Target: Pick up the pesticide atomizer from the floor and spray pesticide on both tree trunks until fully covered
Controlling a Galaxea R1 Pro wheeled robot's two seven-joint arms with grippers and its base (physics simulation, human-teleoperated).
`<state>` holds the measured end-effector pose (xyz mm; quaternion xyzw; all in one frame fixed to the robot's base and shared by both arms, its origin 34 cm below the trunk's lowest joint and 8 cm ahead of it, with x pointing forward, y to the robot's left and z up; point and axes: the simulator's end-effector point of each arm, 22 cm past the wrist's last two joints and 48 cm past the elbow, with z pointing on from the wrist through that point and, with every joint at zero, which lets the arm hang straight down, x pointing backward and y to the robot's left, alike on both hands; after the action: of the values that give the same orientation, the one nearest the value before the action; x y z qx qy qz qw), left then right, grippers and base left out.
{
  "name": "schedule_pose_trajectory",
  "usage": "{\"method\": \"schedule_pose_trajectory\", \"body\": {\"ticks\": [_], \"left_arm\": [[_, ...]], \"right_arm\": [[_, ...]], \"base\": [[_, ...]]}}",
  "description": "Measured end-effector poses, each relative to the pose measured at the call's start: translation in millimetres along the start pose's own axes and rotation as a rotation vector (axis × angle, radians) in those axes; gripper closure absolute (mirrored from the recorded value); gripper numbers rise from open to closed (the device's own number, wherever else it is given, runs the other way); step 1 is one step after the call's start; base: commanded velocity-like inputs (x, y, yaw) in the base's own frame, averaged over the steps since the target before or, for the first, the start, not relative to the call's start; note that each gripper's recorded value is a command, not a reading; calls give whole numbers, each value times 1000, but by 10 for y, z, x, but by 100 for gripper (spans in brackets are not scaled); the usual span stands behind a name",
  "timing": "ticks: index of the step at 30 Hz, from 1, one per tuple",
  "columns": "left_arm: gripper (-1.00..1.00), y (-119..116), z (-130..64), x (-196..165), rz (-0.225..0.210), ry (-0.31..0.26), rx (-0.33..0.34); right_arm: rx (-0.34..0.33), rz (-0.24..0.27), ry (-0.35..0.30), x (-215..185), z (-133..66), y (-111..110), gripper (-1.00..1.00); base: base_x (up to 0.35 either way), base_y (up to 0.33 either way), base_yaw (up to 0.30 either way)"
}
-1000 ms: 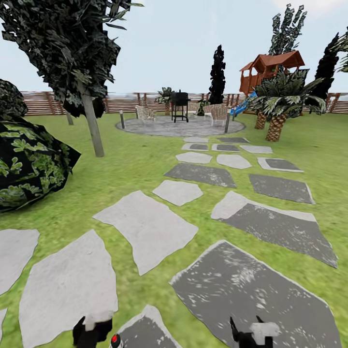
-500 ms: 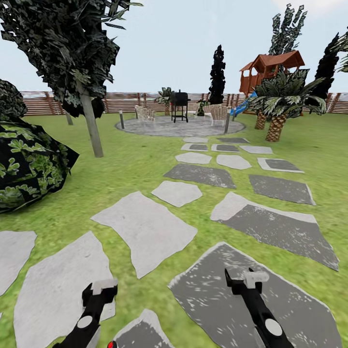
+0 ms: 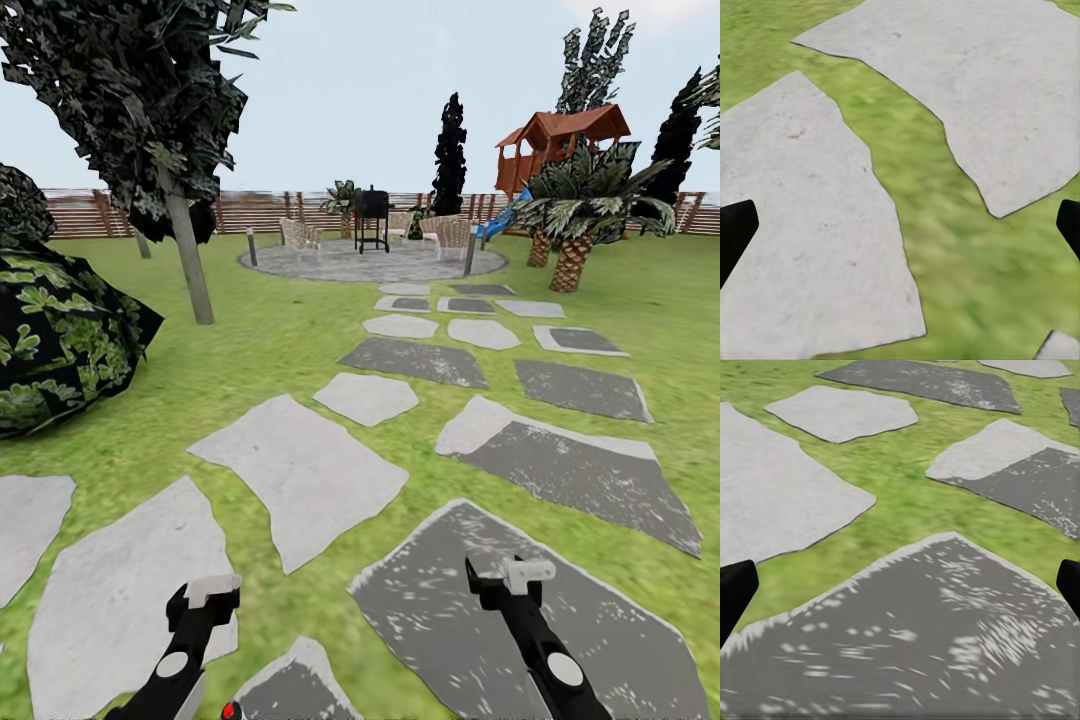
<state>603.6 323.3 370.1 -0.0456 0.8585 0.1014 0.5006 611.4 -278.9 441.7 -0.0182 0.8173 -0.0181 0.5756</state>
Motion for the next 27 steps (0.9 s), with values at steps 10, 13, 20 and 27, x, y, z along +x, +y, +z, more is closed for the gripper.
{"method": "schedule_pose_trajectory", "body": {"ticks": [10,13,20,27], "left_arm": [[-100,-29,55,236,2,3,3],[-100,-33,64,352,4,13,2],[-100,-34,66,680,14,66,1],[-100,-39,83,856,19,97,0]], "right_arm": [[-2,0,-42,8,37,23,-100],[-2,0,-45,62,43,28,-100],[-3,0,-27,213,69,37,-100],[-2,1,1,367,97,44,-100]], "base": [[0,0,0],[0,0,0],[0,0,0],[0,0,0]]}}
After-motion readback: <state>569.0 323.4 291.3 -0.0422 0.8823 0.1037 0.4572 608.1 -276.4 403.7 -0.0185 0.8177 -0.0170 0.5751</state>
